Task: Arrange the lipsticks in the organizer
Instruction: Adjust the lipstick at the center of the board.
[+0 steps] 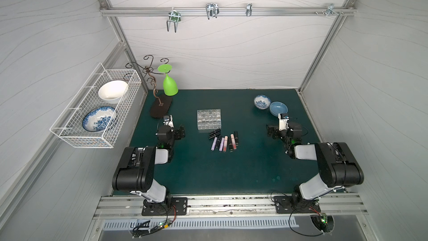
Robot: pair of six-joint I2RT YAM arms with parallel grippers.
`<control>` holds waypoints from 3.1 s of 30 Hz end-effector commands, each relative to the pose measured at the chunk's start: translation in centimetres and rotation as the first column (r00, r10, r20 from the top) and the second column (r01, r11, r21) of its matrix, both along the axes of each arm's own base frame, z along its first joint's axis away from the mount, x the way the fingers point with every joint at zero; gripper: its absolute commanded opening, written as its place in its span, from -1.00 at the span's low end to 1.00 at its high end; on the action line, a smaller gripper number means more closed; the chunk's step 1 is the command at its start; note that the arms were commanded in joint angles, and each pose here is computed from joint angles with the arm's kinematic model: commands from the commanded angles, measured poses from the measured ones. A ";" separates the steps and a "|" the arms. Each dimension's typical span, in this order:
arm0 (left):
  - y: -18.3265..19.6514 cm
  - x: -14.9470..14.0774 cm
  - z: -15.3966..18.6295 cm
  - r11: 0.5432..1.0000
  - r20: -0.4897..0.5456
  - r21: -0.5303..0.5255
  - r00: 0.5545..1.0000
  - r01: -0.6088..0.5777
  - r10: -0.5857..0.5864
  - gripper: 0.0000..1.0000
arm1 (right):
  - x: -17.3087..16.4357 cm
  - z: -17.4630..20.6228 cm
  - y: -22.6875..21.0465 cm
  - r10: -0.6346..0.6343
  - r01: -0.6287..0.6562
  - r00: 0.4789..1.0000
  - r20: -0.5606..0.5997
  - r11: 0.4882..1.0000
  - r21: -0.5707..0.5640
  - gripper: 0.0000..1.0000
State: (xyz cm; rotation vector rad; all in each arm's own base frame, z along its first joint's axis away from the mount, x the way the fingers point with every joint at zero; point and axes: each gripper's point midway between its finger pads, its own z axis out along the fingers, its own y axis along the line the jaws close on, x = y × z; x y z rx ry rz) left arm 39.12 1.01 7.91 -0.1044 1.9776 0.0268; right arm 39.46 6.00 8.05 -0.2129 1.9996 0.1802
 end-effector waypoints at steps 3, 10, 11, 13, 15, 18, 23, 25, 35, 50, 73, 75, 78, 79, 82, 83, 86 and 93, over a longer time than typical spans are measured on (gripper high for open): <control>-0.9 -0.9 3.2 0.996 0.156 0.093 0.988 0.000 -0.015 0.99 | -0.9 3.1 0.8 -0.011 0.010 0.998 -0.059 1.000 -0.011 0.98; -4.2 -2.2 8.5 0.997 -0.079 0.052 0.996 0.054 -0.050 0.99 | -3.1 7.6 3.1 0.028 0.017 0.969 -0.247 0.983 0.181 0.98; -4.6 -2.4 9.6 0.998 -0.084 0.017 0.995 0.063 -0.062 0.99 | -3.6 8.2 3.2 0.016 0.049 0.957 -0.291 0.975 0.217 0.98; -5.7 -3.0 11.0 0.993 -0.050 -0.044 0.993 0.107 -0.109 0.99 | -4.5 8.7 2.5 -0.042 0.152 0.919 -0.391 0.955 0.254 0.98; -6.6 -3.9 12.1 0.979 -0.005 -0.163 0.993 0.119 -0.122 0.99 | -5.3 10.2 3.8 0.034 0.098 0.926 -0.377 0.941 0.325 0.98; -4.7 -5.2 11.9 0.935 -0.048 -0.346 0.997 -0.079 0.067 0.99 | -6.9 12.6 6.2 0.181 -0.042 0.936 -0.301 0.908 0.417 0.98; -7.8 -5.8 13.0 0.918 0.006 -0.381 0.993 0.109 -0.115 0.80 | -8.6 13.2 8.7 0.238 -0.123 0.905 -0.353 0.940 0.318 0.75; -8.5 -6.1 12.7 0.919 -0.046 -0.372 0.987 0.128 -0.156 0.72 | -8.8 12.8 9.5 0.252 -0.149 0.892 -0.376 0.948 0.282 0.66; -14.7 -8.2 7.2 0.954 -0.387 -0.186 0.875 0.236 -0.291 0.63 | -9.1 9.0 12.8 0.316 -0.235 0.812 -0.490 0.946 0.221 0.30; -18.9 -8.1 5.6 0.935 -0.415 -0.189 0.839 0.299 -0.352 0.51 | -8.1 0.3 19.0 0.274 -0.334 0.686 -0.674 0.942 0.043 0.00; -18.0 -9.0 10.6 0.923 -0.210 -0.206 0.907 0.325 -0.366 0.39 | -2.8 -4.3 21.1 0.169 -0.332 0.672 -0.721 0.939 -0.091 -0.16; -18.0 -9.0 10.5 0.923 -0.212 -0.206 0.906 0.325 -0.367 0.39 | -2.8 -4.6 21.1 0.164 -0.331 0.668 -0.726 0.939 -0.092 -0.16; -18.2 -9.0 10.3 0.922 -0.217 -0.205 0.904 0.328 -0.369 0.39 | -2.9 -5.2 20.8 0.146 -0.330 0.660 -0.737 0.938 -0.109 -0.16; -18.2 -9.0 10.3 0.922 -0.219 -0.205 0.903 0.328 -0.370 0.39 | -3.0 -5.4 20.7 0.143 -0.330 0.656 -0.741 0.937 -0.112 -0.16; -18.3 -9.0 10.2 0.922 -0.222 -0.203 0.902 0.329 -0.371 0.39 | -3.2 -5.9 20.5 0.135 -0.330 0.647 -0.751 0.937 -0.116 -0.16; -18.3 -8.9 10.3 0.922 -0.219 -0.204 0.902 0.330 -0.371 0.39 | -3.2 -5.9 20.5 0.133 -0.331 0.645 -0.752 0.936 -0.119 -0.16; -18.4 -9.0 10.3 0.922 -0.220 -0.202 0.902 0.330 -0.371 0.39 | -3.4 -6.4 20.1 0.115 -0.328 0.637 -0.762 0.935 -0.134 -0.16; -18.5 -9.0 10.4 0.921 -0.218 -0.200 0.902 0.333 -0.373 0.39 | -4.3 -7.2 19.3 0.078 -0.315 0.615 -0.785 0.937 -0.154 -0.18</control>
